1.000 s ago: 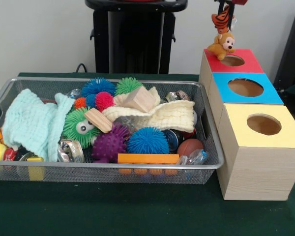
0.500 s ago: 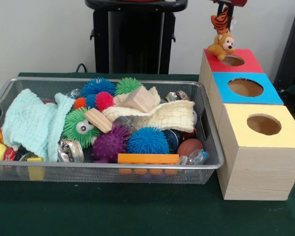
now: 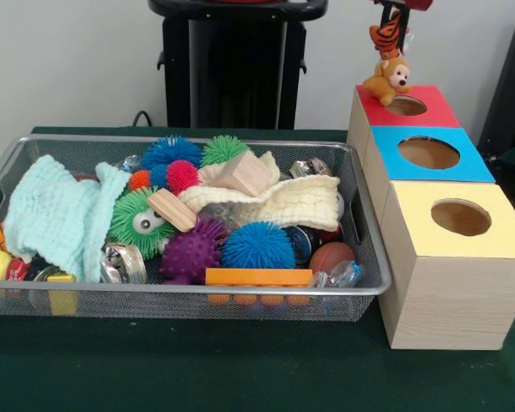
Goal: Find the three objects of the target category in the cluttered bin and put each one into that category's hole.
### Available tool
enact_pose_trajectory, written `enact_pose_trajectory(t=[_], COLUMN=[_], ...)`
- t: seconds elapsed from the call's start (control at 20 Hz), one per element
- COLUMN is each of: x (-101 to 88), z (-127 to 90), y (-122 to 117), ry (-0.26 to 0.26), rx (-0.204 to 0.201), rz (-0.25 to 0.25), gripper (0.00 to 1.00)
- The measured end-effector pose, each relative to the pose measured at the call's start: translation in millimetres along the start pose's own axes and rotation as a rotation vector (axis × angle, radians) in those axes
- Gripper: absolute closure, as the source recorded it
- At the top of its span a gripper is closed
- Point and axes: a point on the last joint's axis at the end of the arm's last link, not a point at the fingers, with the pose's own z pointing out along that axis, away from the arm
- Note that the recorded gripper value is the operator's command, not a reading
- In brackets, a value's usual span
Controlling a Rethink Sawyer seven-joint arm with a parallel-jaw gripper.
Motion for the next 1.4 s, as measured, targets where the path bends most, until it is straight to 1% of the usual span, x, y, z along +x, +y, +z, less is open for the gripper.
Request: enact_pose_trajectory(t=[0.15, 0.5, 0.75, 1.15, 1.2, 1.4], x=[-1.8, -10.2, -23.9, -40.8, -45.7, -52.8], z=[-3.9, -20.5, -31.3, -32.1, -31.8, -29.9], y=[2.6, 18.1, 27.5, 29.4, 28.3, 22.7], ry=[0.007, 0.023, -0.003, -0.015, -0.015, -0.011], rx=[-0.002, -0.010, -0.023, -0.028, -0.029, -0.029], rz=[-0.003, -0.025, -0.034, -0.025, -0.019, -0.003], gripper=[1.00, 1.00, 1.00, 1.00, 1.00, 1.00])
